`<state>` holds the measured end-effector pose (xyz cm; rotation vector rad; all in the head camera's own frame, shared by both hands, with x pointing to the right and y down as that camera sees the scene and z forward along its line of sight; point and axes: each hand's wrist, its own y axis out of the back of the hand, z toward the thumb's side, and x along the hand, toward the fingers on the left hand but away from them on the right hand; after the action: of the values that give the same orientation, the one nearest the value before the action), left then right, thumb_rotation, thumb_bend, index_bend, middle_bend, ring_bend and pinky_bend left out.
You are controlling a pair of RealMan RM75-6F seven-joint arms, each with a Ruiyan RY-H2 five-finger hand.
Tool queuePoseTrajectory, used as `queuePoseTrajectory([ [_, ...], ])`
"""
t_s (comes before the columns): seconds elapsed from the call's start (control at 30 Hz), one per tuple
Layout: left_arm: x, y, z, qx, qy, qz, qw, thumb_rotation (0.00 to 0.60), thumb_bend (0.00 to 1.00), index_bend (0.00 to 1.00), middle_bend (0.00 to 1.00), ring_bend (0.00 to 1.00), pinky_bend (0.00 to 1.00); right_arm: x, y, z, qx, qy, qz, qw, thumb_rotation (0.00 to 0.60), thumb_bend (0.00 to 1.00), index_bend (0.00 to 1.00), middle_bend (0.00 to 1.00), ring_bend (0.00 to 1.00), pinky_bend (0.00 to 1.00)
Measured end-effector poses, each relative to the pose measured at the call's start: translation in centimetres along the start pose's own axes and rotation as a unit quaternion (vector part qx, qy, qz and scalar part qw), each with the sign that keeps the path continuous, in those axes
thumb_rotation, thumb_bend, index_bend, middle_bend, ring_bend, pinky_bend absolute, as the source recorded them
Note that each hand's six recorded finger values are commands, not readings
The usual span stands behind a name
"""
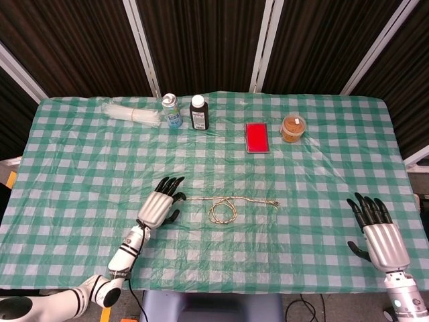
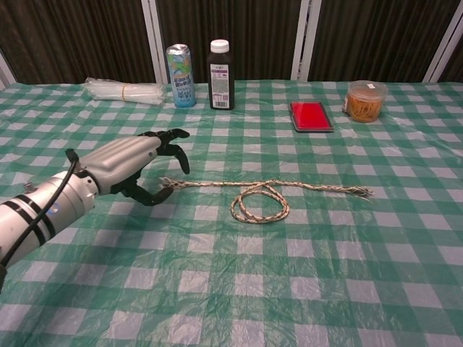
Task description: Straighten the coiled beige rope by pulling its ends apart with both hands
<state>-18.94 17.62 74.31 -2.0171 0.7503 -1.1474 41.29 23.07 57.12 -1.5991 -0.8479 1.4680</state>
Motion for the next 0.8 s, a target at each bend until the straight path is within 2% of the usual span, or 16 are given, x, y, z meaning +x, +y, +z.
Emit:
queuePoseTrajectory([
  [0.27, 2.1, -1.1, -0.4, 0.008, 0.017, 0.012, 0.9998, 0.600, 0.45, 0.40, 0.05, 0.00, 0.01, 0.1, 0.2, -0.6, 0.000, -0.007, 0.001, 1.0000, 0.600, 0.29, 0.00, 0.00, 0.00, 0.00],
  [0.8, 2.9, -2.3, -1.6, 0.007, 0.035, 0.009, 0.9993, 0.600, 0.45, 0.47, 0.06, 0.00, 0.01, -0.1, -0.2, -0.5, 0.005, -0.008, 0.009, 0.9999, 0.600, 0.29, 0.00, 0.00, 0.00, 0.00],
])
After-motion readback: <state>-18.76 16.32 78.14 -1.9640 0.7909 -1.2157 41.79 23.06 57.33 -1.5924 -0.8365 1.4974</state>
